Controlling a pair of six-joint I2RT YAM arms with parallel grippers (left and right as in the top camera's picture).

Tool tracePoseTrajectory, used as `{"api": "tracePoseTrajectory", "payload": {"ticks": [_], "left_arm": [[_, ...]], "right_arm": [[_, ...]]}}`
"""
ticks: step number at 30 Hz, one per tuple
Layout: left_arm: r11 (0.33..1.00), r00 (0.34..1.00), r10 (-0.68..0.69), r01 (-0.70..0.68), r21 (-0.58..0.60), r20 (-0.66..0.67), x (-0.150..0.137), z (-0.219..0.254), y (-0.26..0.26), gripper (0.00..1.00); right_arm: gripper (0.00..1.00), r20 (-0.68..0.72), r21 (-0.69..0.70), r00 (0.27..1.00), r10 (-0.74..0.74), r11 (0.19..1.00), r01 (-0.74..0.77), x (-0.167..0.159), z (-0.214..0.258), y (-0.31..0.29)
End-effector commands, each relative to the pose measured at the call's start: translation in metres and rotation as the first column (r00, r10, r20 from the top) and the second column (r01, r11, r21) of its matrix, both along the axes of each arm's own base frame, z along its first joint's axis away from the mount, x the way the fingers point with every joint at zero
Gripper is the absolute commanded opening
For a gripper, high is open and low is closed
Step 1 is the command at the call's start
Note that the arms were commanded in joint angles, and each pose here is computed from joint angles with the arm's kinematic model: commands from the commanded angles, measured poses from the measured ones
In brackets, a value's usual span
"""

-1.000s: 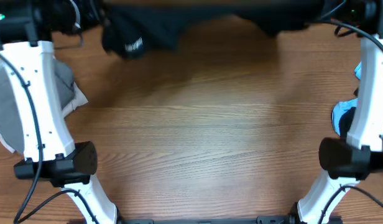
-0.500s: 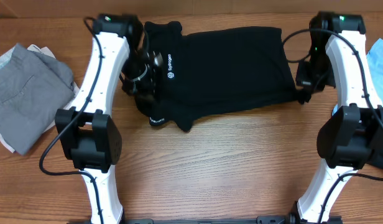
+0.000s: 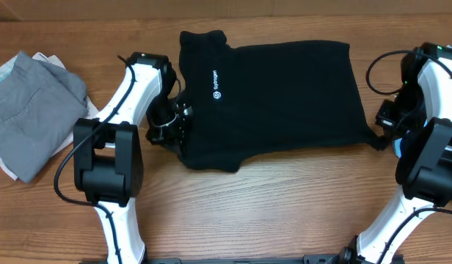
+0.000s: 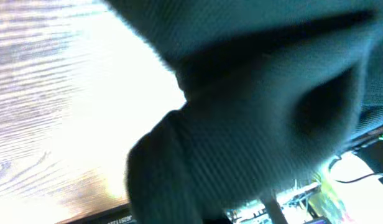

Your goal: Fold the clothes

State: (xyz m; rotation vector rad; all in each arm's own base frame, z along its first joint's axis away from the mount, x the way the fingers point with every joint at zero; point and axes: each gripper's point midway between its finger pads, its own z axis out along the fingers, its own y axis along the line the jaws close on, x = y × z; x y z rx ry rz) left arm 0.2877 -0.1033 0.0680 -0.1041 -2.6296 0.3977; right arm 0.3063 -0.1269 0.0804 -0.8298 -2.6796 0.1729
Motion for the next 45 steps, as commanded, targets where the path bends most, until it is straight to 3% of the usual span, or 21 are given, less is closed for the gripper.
{"api": "tracePoseTrajectory", "payload": {"ticks": [1,4,9,20,22,24,25,27,28,31,33,35,40,45], "left_arm": [[0.993,0.995,0.001,-0.013,0.121,0.103,-0.009,0.024,0.023,0.04],[0.987,0.979,0.03,-0.061,0.149,0.201,-0.014,0.039,0.032,0.04],[0.993,0.955,0.076,-0.098,0.062,0.286,-0.016,0.048,0.021,0.04],[0.999,0.992,0.038,-0.036,-0.019,0.123,-0.063,0.025,-0.005,0.04],[1.0,0.994,0.023,-0.02,-0.024,0.106,-0.068,0.027,-0.005,0.18],[1.0,0.995,0.014,-0.012,-0.027,0.099,-0.07,0.028,-0.005,0.5],[1.0,0.994,0.008,-0.005,-0.029,0.106,-0.069,0.028,-0.004,0.53],[1.0,0.989,0.012,-0.008,-0.028,0.147,-0.059,0.027,-0.003,0.55],[0.999,0.985,0.02,-0.014,-0.034,0.174,-0.051,0.028,-0.003,0.61],[0.997,0.951,0.079,-0.072,-0.036,0.299,-0.014,0.032,0.004,0.61],[0.975,0.884,0.181,-0.22,0.043,0.432,0.028,0.029,0.029,0.61],[0.937,0.805,0.288,-0.35,0.022,0.518,0.06,0.027,0.044,0.59],[0.906,0.733,0.357,-0.423,-0.024,0.579,0.088,0.024,0.052,0.56],[0.906,0.703,0.358,-0.42,-0.048,0.615,0.111,0.012,0.05,0.57]], "right_arm": [[0.04,0.019,-0.019,1.0,-0.014,1.0,0.014,0.0,0.005,-0.002],[0.04,0.019,-0.019,1.0,0.0,1.0,0.0,0.002,0.005,0.002],[0.04,0.026,-0.021,1.0,0.014,1.0,-0.014,0.005,0.005,0.006],[0.04,0.039,-0.025,0.999,0.014,1.0,-0.013,0.008,0.004,0.005],[0.04,0.041,-0.026,0.999,0.014,1.0,-0.013,0.008,0.003,0.005],[0.04,0.042,-0.027,0.999,0.014,1.0,-0.013,0.009,0.003,0.005],[0.04,0.042,-0.027,0.999,0.014,1.0,-0.013,0.009,0.003,0.005],[0.04,0.045,-0.028,0.999,0.014,1.0,-0.013,0.009,0.003,0.004],[0.04,0.046,-0.028,0.999,0.014,1.0,-0.013,0.01,0.003,0.004],[0.04,0.046,-0.028,0.999,0.014,1.0,-0.013,0.01,0.003,0.004],[0.04,0.047,-0.027,0.999,0.014,1.0,-0.013,0.01,0.003,0.004],[0.04,0.049,-0.028,0.999,0.014,1.0,-0.013,0.01,0.003,0.004],[0.04,0.054,-0.026,0.998,0.013,1.0,-0.012,0.011,0.002,0.005],[0.04,0.062,-0.014,0.998,0.01,1.0,-0.009,0.013,0.002,0.007]]}}
